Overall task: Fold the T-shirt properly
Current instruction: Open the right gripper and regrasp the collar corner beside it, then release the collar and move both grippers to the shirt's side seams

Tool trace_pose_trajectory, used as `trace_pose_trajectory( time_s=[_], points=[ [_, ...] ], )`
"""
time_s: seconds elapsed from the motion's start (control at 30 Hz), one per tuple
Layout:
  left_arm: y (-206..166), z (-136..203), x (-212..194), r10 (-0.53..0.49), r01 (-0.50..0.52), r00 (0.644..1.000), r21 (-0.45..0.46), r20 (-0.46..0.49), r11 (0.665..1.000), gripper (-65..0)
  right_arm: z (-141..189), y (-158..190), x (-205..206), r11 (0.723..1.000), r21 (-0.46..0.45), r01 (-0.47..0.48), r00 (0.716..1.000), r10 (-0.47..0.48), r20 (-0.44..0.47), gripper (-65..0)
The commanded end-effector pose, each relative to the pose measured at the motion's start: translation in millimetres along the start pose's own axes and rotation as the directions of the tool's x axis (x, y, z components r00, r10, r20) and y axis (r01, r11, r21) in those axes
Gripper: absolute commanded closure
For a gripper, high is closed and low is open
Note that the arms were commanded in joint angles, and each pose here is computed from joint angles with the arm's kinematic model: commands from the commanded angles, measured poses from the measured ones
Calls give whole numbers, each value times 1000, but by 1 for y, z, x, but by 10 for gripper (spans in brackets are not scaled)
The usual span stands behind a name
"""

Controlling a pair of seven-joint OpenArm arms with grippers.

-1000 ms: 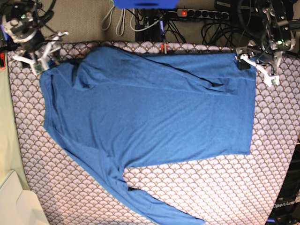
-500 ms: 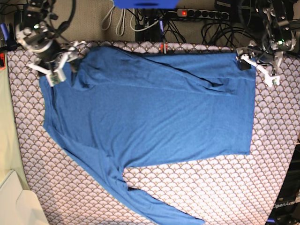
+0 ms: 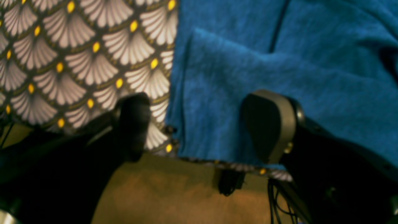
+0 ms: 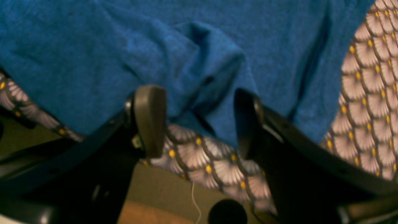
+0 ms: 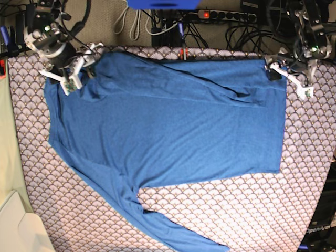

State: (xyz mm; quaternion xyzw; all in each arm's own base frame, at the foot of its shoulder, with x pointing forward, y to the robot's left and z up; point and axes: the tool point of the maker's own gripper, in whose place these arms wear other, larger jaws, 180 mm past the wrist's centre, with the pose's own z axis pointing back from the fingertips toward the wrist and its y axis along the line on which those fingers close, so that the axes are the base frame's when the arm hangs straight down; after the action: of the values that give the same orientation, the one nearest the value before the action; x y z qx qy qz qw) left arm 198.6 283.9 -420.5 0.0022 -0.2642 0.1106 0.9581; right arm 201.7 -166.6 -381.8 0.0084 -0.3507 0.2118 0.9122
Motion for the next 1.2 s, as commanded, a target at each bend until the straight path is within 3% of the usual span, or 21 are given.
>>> trace_pose_trajectory(
  time_s=[0.0, 0.6, 1.03, 1.17],
  points=[
    [2, 4, 11, -10, 10, 999, 5, 36, 1000, -496, 1, -2, 9, 1000, -4, 5, 999, -5, 39, -355],
    [1, 5, 12, -6, 6, 999, -2, 39, 1000, -496, -13, -1, -3, 999, 20, 38, 999, -39, 11, -344],
    [0, 4, 12, -4, 4, 999, -4, 39, 1000, -495, -22, 3, 14, 999, 41, 14, 999, -16, 40, -56],
    [1, 5, 12, -5, 5, 999, -3, 39, 1000, -495, -25, 2, 13, 999, 45, 20, 999, -22, 35, 0]
  ],
)
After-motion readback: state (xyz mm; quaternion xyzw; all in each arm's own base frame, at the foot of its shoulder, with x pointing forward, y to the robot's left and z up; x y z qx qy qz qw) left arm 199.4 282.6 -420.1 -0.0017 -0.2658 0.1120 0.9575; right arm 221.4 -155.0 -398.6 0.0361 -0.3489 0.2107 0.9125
